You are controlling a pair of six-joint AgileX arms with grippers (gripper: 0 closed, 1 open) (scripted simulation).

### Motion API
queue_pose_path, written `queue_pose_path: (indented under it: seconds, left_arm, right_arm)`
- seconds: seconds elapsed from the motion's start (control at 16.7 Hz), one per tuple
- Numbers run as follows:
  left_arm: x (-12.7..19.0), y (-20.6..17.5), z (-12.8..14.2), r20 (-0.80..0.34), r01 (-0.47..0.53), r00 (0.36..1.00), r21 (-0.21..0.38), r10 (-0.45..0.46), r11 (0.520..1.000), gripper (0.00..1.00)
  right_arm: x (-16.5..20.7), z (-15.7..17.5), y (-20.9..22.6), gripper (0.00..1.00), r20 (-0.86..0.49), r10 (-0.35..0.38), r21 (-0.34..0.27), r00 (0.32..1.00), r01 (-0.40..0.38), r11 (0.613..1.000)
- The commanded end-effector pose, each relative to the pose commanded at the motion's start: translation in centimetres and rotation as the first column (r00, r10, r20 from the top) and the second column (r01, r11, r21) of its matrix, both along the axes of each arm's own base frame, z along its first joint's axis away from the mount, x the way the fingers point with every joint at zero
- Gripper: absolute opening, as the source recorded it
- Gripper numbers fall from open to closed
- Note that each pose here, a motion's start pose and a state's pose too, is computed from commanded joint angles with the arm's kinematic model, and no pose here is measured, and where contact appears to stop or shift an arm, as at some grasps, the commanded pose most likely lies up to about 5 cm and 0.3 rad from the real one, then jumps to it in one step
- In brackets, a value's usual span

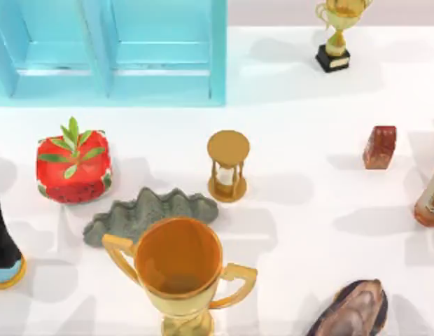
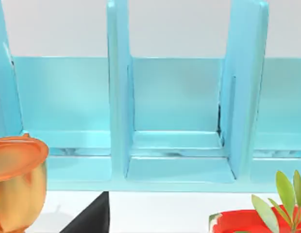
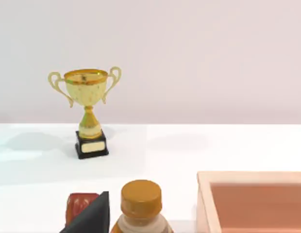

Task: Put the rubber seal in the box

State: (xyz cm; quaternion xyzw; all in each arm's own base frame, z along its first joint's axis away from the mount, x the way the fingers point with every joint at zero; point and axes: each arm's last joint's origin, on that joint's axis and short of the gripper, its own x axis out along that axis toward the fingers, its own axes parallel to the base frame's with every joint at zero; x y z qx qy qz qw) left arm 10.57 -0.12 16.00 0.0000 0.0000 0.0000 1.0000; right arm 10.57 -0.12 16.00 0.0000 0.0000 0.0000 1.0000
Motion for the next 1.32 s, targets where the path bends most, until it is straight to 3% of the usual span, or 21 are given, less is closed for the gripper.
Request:
queue_pose_path:
  seconds: [0.36, 0.72, 0.84, 1.02, 1.32]
  left_arm:
    - [0.0, 0.0, 0.0, 0.0, 0.0, 1.0, 0.0, 0.0, 1.0, 1.0]
    - [0.0, 0.0, 0.0, 0.0, 0.0, 1.0, 0.0, 0.0, 1.0, 1.0]
    - [0.0, 0.0, 0.0, 0.0, 0.0, 1.0, 0.0, 0.0, 1.0, 1.0]
    - [0.0, 0.0, 0.0, 0.0, 0.0, 1.0, 0.0, 0.0, 1.0, 1.0]
    - [0.0, 0.0, 0.0, 0.0, 0.0, 1.0, 0.0, 0.0, 1.0, 1.0]
  right_arm:
    - [0.1, 1.9, 0.2, 1.0, -0.078, 0.015, 0.015, 0.997, -0.014, 1.0]
    - [3.5, 10.3, 0.9, 1.0, -0.382, 0.053, 0.058, 0.923, -0.034, 0.998]
    - [6.7, 13.1, 1.5, 1.0, -0.522, 0.063, 0.068, 0.851, -0.032, 0.997]
    - [13.4, 15.0, 2.7, 1.0, -0.73, 0.067, 0.072, 0.68, -0.022, 0.997]
    - [23.8, 12.8, 5.5, 1.0, -0.94, 0.045, 0.047, 0.339, -0.001, 0.999]
